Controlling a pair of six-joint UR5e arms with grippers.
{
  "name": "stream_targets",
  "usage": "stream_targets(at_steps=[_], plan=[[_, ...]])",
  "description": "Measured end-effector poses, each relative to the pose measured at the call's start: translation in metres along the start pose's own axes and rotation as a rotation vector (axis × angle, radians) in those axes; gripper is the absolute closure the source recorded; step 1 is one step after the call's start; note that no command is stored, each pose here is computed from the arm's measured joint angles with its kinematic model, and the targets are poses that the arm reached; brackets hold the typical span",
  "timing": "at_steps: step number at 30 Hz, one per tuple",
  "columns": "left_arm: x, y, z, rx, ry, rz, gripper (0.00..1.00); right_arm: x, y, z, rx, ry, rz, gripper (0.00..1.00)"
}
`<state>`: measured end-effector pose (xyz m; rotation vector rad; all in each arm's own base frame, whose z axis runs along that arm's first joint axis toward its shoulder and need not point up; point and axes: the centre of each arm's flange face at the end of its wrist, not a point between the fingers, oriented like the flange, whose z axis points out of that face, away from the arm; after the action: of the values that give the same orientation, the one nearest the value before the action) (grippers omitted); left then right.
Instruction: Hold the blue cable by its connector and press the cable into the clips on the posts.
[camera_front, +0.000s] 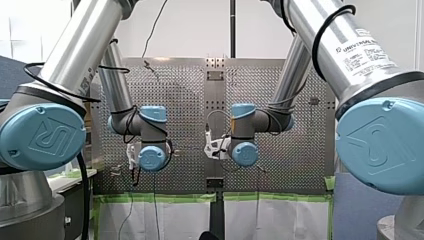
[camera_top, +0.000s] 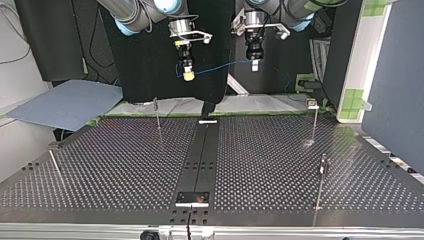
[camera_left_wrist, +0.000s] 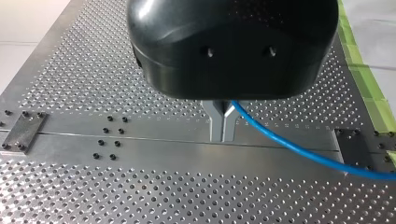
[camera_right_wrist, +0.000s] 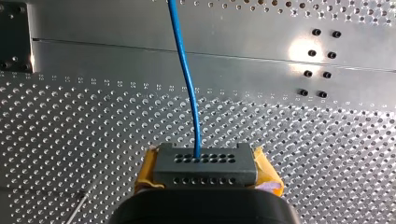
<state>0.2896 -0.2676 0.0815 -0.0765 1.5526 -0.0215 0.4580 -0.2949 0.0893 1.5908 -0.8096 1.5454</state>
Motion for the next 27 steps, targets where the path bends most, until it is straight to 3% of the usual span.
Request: stream_targets(at_steps=[16,27], plan=[[-0.002,-0.001,0.0,0.0,-0.002,0.004,1.0,-0.001,-0.001,0.0,0.0,-0.002,-0.003,1.0],[-0.026,-0.004,-0.005,-0.002,0.001,0.052,1.0,-0.022,-0.044,-0.004,0.008,-0.075,-0.038,1.0]])
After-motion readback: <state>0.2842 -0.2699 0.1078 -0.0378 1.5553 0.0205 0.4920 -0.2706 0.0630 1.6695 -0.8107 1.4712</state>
